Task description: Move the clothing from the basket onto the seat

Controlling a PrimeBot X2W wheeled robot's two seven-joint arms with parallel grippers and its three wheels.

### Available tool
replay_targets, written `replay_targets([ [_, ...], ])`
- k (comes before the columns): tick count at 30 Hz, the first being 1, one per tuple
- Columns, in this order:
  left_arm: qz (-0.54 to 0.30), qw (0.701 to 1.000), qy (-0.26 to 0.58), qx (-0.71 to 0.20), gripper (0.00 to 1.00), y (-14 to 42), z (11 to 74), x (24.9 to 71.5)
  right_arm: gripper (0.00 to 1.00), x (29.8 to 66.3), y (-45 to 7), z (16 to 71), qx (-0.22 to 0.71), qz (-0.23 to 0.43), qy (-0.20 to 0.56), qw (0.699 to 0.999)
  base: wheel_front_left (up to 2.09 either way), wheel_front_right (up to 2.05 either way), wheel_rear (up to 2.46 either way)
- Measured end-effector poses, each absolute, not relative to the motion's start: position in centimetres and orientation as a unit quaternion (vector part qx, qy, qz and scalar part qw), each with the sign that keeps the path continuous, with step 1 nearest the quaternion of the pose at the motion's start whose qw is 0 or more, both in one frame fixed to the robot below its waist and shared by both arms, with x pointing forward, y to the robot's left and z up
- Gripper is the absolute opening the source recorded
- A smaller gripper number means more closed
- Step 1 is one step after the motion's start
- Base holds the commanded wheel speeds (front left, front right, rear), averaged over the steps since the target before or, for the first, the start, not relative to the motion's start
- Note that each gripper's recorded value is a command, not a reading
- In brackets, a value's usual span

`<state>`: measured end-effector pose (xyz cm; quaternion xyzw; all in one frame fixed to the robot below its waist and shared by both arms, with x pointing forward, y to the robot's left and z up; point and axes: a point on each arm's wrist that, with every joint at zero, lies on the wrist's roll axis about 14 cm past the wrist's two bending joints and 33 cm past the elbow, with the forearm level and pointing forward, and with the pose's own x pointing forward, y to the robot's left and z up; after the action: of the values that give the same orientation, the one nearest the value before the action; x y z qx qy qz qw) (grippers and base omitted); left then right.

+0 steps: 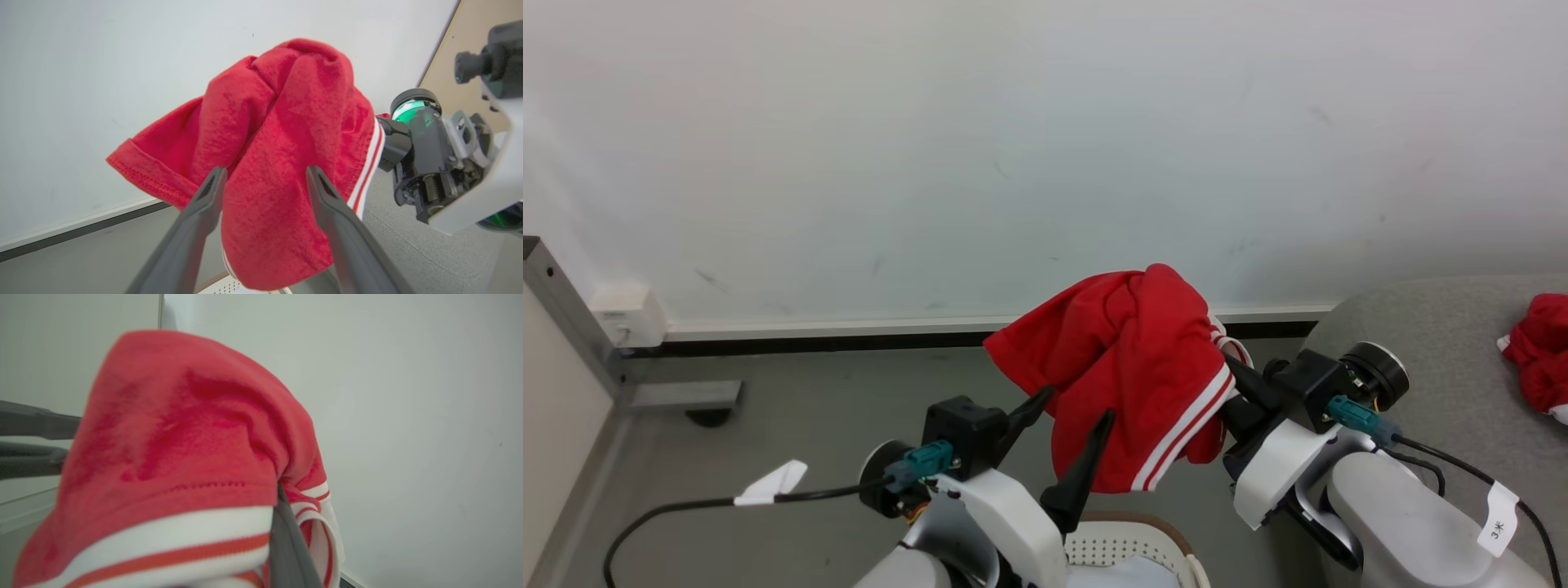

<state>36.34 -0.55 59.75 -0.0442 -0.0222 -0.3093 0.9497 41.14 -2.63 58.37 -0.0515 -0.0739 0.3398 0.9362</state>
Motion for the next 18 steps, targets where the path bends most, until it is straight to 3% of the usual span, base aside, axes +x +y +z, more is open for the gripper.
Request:
replay_targets([
  [18,-0.441,0.896,-0.010,-0.053,1.00,-10.0,59.0,35.1,0.00,38.8,-17.4,57.1,-0.066,0.166,-0.057,0.982,0.00,0.00,0.00],
])
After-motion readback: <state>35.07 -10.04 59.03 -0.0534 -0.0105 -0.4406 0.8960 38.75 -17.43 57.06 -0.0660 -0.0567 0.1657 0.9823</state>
